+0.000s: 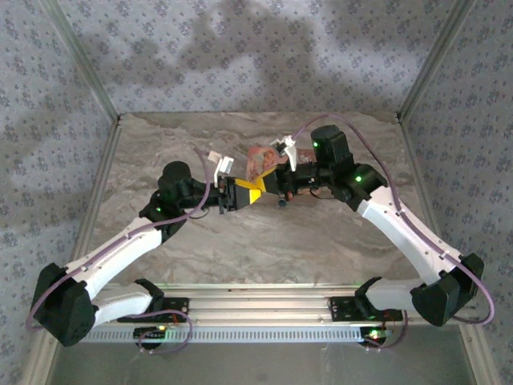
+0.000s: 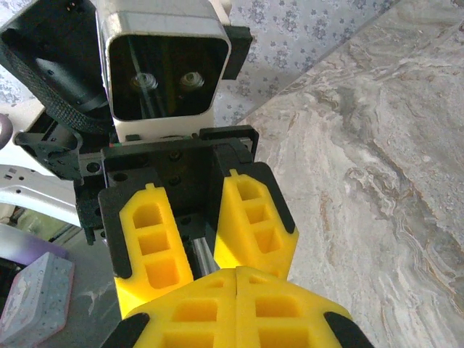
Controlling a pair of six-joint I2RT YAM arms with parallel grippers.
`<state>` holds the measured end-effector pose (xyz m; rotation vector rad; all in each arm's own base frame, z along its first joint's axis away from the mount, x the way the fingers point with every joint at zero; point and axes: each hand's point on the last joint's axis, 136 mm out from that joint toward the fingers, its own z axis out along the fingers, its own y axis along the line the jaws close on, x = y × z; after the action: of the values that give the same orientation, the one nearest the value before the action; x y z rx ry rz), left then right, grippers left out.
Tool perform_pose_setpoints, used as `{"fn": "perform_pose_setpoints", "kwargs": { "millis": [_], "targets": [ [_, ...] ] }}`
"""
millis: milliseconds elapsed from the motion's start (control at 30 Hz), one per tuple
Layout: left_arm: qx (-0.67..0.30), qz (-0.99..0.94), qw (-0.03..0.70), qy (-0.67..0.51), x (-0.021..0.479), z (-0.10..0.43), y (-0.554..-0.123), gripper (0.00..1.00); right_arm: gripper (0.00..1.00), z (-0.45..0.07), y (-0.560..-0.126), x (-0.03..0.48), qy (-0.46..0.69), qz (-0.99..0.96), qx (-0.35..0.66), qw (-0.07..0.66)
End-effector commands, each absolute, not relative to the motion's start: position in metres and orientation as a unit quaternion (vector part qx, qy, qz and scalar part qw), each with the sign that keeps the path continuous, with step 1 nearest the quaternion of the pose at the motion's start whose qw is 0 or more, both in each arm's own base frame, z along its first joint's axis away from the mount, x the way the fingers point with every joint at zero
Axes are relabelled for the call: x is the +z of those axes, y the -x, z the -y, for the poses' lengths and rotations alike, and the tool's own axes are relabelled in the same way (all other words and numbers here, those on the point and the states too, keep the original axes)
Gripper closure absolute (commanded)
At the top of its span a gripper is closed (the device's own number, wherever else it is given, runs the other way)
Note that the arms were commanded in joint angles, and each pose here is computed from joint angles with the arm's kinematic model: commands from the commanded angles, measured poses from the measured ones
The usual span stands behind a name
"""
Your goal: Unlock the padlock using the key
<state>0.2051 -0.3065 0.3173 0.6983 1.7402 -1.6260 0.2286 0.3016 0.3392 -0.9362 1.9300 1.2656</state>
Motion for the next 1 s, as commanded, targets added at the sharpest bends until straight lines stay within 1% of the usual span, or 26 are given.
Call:
{"fn": "perform_pose_setpoints", "kwargs": {
  "millis": [0, 133, 267, 367, 433, 667, 700, 733, 767, 800, 833, 867, 967],
  "targets": [
    [-0.628, -0.648, 0.329, -0.28, 0.325, 0.309, -0.2, 0.69, 1.0, -0.3, -0.226, 0.35, 0.354, -0.725, 0.487, 0.333],
    [-0.628, -0.648, 0.327, -0.281, 0.324, 0.31, -0.2, 0.71, 1.0, -0.3, -0.225, 0.35, 0.354, -0.725, 0.487, 0.334],
    [-0.627, -0.648, 0.328, -0.281, 0.323, 0.31, -0.2, 0.77, 1.0, -0.301, -0.225, 0.351, 0.355, -0.724, 0.487, 0.335],
    [-0.626, -0.65, 0.328, -0.281, 0.323, 0.31, -0.2, 0.86, 1.0, -0.301, -0.226, 0.351, 0.353, -0.725, 0.487, 0.335],
    [-0.622, -0.658, 0.323, -0.276, 0.32, 0.311, -0.203, 1.0, 1.0, -0.301, -0.225, 0.352, 0.353, -0.723, 0.489, 0.338],
    [-0.608, -0.663, 0.339, -0.277, 0.318, 0.307, -0.204, 1.0, 1.0, -0.303, -0.227, 0.348, 0.346, -0.727, 0.489, 0.335],
    [-0.605, -0.664, 0.341, -0.276, 0.317, 0.305, -0.204, 1.0, 0.98, -0.302, -0.229, 0.347, 0.339, -0.732, 0.485, 0.337],
    [-0.602, -0.667, 0.343, -0.274, 0.316, 0.304, -0.205, 1.0, 0.86, -0.3, -0.233, 0.345, 0.331, -0.738, 0.479, 0.341],
    [-0.598, -0.671, 0.345, -0.271, 0.314, 0.302, -0.206, 1.0, 0.68, -0.297, -0.236, 0.343, 0.322, -0.744, 0.473, 0.345],
    [-0.594, -0.675, 0.345, -0.268, 0.312, 0.3, -0.207, 1.0, 0.53, -0.294, -0.239, 0.342, 0.312, -0.749, 0.468, 0.349],
    [-0.589, -0.681, 0.345, -0.265, 0.308, 0.298, -0.209, 1.0, 0.42, -0.29, -0.244, 0.342, 0.3, -0.756, 0.46, 0.357],
    [-0.585, -0.686, 0.345, -0.262, 0.305, 0.295, -0.21, 1.0, 0.39, -0.285, -0.248, 0.342, 0.287, -0.762, 0.452, 0.365],
    [-0.565, -0.707, 0.346, -0.248, 0.29, 0.287, -0.213, 1.0, 0.34, -0.27, -0.257, 0.344, 0.252, -0.772, 0.439, 0.385]
  ]
}}
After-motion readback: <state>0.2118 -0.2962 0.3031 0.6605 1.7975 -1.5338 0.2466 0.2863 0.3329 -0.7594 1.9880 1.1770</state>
